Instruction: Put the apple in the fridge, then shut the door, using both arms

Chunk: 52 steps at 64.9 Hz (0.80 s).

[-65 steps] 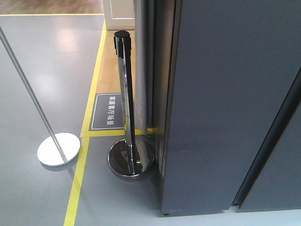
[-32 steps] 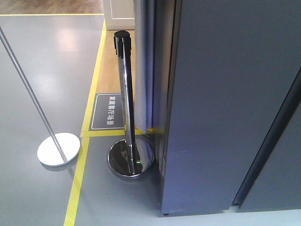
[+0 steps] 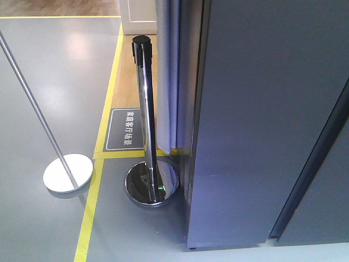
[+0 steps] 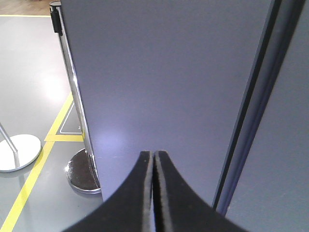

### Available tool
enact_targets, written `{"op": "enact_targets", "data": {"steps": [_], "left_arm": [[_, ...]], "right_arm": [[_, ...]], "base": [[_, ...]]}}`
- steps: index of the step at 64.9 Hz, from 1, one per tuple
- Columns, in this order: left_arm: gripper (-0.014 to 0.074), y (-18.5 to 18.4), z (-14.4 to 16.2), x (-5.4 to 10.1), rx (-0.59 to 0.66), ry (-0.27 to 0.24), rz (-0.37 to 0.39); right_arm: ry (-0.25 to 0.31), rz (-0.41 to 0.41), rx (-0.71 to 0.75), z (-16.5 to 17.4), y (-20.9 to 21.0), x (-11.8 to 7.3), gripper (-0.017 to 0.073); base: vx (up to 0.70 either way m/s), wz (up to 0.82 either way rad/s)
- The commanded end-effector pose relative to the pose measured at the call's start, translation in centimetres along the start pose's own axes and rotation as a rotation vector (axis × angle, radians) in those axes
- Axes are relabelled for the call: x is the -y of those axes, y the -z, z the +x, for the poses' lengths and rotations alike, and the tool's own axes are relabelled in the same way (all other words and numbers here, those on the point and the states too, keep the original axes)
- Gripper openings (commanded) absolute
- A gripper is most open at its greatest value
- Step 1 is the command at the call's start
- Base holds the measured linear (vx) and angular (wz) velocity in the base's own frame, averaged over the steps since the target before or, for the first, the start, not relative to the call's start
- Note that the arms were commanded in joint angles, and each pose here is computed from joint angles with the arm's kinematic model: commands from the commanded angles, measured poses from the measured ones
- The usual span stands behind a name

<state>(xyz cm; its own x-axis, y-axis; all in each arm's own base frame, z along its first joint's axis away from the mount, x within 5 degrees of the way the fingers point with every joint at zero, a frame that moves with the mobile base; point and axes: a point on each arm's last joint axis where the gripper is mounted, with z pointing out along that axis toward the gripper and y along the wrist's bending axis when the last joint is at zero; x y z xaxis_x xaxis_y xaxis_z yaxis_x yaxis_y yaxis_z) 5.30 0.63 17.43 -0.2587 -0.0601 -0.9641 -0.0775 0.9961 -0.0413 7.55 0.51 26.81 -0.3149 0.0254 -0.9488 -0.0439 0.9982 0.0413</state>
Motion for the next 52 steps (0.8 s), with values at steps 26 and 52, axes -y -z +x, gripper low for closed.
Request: {"op": "enact_targets", "data": {"steps": [26,52], "left_arm": [[-0.0005,-0.1,-0.1,0.1,0.059,-0.004,0.015],[-0.0005,-0.1,-0.1,0.1,0.059,-0.004,0.015]], "right_arm": [[0.083,0.035,0.100,-0.9,0.5,0.2,-0.0008],[0.014,0.036,0.052,6.6,-0.4,0.5,-0.0008]], "base": [[0.00,0.00],[0.00,0.00]]}}
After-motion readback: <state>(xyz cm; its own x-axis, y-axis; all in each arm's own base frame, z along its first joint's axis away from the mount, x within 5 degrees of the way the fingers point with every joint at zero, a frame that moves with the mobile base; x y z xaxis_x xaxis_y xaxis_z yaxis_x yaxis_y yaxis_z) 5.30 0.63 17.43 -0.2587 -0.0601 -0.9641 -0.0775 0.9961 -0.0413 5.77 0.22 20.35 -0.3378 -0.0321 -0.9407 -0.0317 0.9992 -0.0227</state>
